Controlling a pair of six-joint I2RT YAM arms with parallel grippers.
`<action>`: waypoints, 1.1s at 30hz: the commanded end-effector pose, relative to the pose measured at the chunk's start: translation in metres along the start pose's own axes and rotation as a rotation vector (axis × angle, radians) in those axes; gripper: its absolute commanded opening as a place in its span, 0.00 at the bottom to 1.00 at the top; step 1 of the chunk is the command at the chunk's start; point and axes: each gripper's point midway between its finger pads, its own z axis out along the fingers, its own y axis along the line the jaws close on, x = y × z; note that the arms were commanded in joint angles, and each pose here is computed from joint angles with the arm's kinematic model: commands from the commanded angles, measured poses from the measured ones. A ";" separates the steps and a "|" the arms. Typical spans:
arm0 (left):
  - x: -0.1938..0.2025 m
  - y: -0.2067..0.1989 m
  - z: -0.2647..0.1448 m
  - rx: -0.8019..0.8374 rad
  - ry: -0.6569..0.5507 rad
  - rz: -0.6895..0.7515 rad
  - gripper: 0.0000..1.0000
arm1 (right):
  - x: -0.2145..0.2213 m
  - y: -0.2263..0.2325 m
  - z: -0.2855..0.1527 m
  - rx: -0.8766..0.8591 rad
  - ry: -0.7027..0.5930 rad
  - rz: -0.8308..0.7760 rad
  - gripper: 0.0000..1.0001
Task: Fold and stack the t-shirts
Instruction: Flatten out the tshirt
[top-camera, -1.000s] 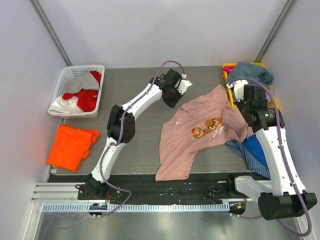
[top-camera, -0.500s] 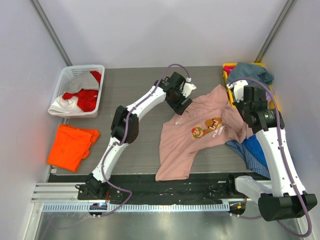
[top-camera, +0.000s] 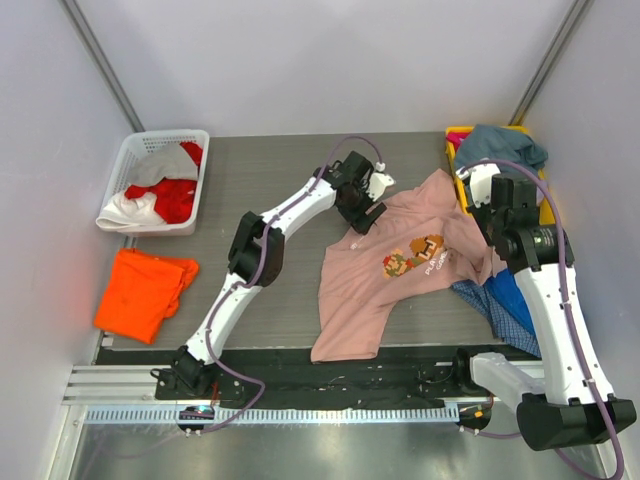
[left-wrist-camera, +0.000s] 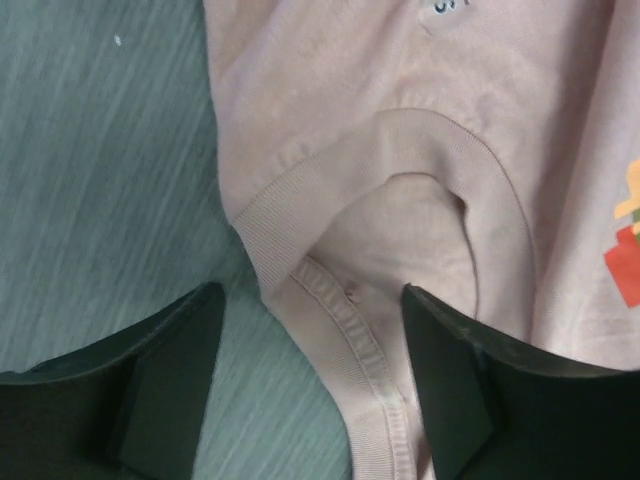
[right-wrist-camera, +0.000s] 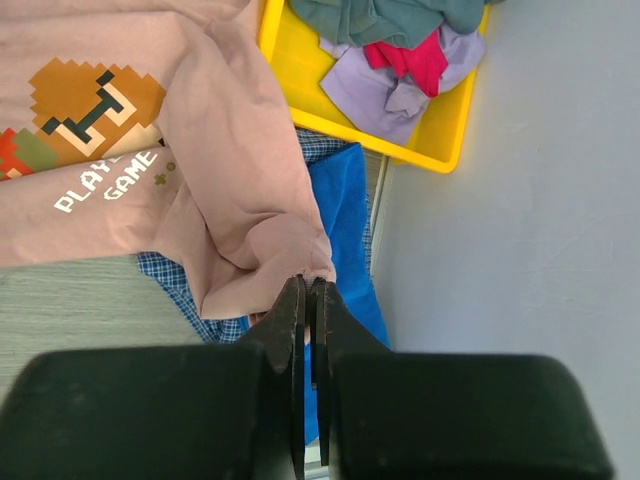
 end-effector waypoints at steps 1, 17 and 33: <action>-0.008 -0.002 0.008 0.015 -0.027 0.023 0.62 | -0.003 0.001 -0.007 -0.007 -0.036 0.033 0.01; 0.108 -0.005 -0.044 -0.173 0.265 0.025 0.00 | 0.006 0.009 -0.009 -0.028 -0.043 0.035 0.01; 0.188 0.003 -0.172 -0.476 0.355 0.059 0.00 | -0.006 0.011 -0.015 -0.066 -0.082 0.052 0.01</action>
